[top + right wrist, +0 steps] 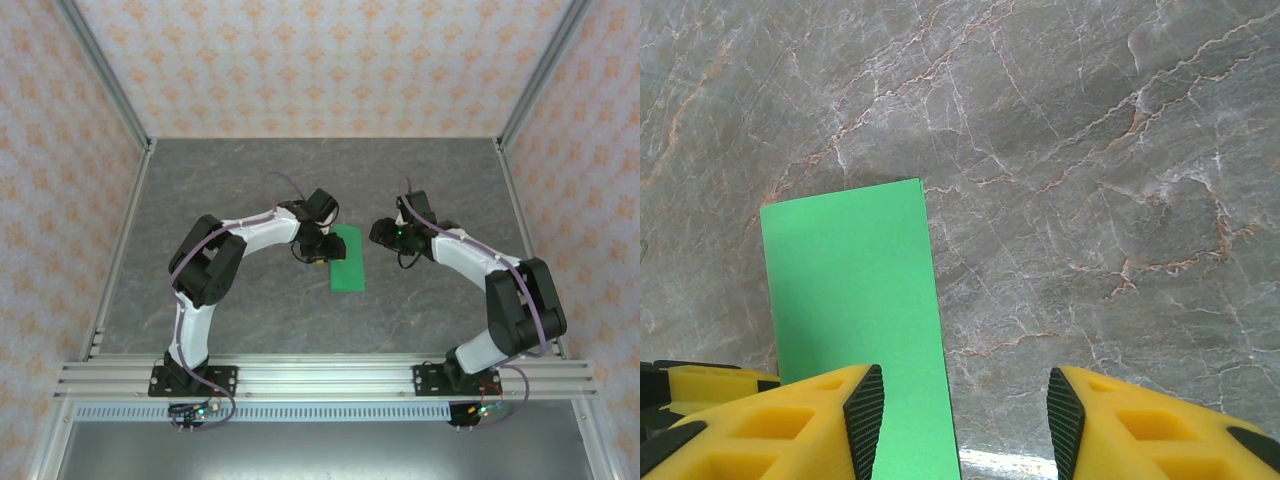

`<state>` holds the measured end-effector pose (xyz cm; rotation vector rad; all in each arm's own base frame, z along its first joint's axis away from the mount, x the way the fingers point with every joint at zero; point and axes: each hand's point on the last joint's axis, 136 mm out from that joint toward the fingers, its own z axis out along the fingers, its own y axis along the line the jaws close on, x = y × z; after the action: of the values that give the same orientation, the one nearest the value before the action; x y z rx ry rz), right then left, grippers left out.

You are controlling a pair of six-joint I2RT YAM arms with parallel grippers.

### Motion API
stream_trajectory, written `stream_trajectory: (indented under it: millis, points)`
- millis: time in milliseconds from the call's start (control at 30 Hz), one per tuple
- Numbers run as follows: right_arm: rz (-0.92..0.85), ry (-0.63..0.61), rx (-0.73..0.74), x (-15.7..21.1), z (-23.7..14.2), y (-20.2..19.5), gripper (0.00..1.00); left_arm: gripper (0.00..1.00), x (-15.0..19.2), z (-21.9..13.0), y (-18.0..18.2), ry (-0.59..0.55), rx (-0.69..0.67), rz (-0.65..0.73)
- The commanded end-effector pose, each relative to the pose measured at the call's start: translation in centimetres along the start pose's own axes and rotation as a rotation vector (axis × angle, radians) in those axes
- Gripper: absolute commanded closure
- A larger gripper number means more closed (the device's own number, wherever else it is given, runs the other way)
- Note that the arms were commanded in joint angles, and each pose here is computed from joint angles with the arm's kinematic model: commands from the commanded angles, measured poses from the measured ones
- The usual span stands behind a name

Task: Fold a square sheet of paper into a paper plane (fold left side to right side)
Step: First fold in half a square sheet of paper at the center of the table.

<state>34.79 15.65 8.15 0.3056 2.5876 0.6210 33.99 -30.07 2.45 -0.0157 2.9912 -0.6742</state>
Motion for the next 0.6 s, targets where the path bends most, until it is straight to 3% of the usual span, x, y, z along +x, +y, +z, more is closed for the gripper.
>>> stream_trajectory:
  millis: [0,567]
  points:
    - [-0.005,-0.004,0.006,0.19,-0.46,-0.28,0.5,0.52,1.25,1.89,0.78,0.047,-0.046,0.032]
    - [-0.002,0.01,-0.007,0.33,-0.36,-0.01,0.5,0.52,1.19,1.86,0.97,0.045,-0.058,0.037]
